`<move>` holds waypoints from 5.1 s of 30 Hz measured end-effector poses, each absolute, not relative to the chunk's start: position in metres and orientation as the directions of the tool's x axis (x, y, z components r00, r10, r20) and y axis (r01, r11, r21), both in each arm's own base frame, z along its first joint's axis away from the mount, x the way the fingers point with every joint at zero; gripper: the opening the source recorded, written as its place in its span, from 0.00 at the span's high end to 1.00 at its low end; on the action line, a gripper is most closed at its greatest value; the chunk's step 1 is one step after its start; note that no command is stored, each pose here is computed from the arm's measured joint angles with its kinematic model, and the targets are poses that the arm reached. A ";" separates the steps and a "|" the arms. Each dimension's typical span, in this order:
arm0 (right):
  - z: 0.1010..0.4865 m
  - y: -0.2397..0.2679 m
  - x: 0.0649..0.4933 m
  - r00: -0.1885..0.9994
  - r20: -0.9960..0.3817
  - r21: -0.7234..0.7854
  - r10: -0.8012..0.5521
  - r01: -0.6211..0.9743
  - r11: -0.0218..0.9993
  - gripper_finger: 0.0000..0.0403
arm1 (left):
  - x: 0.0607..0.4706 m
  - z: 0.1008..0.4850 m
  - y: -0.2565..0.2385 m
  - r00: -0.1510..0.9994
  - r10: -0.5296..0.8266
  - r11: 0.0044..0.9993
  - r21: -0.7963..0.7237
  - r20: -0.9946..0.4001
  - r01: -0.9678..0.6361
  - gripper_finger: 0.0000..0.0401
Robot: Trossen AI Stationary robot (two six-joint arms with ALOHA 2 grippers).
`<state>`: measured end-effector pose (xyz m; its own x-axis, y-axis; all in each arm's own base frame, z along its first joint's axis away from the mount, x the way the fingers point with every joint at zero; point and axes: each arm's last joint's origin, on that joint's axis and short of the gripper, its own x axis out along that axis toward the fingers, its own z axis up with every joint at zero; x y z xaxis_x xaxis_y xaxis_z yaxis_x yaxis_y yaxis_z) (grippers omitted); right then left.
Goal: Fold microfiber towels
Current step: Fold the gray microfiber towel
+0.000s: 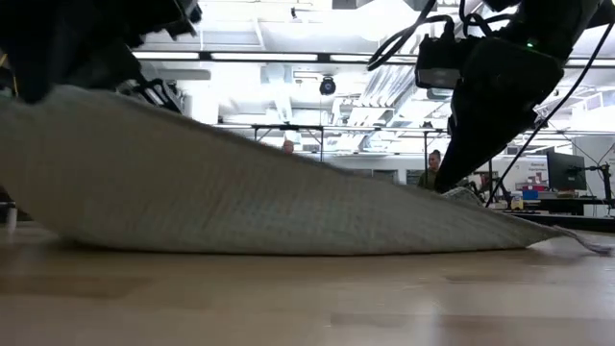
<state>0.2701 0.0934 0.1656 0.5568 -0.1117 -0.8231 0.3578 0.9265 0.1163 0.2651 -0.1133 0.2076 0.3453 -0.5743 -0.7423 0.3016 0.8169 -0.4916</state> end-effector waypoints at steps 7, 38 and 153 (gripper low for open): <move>0.166 0.095 0.271 0.555 -0.830 0.185 -0.055 0.368 0.911 0.73 | 0.259 0.208 -0.126 0.318 -0.588 0.805 -0.501 -0.744 0.318 1.00; 0.167 0.097 0.275 0.589 -0.807 0.243 -0.025 0.372 0.896 0.73 | 0.250 0.208 -0.146 0.296 -0.593 0.799 -0.502 -0.749 0.331 0.84; 0.203 -0.101 0.314 0.704 -0.662 0.379 -0.257 0.611 0.696 0.73 | 0.303 0.206 -0.046 0.663 0.316 0.869 -0.073 -0.679 -0.489 0.84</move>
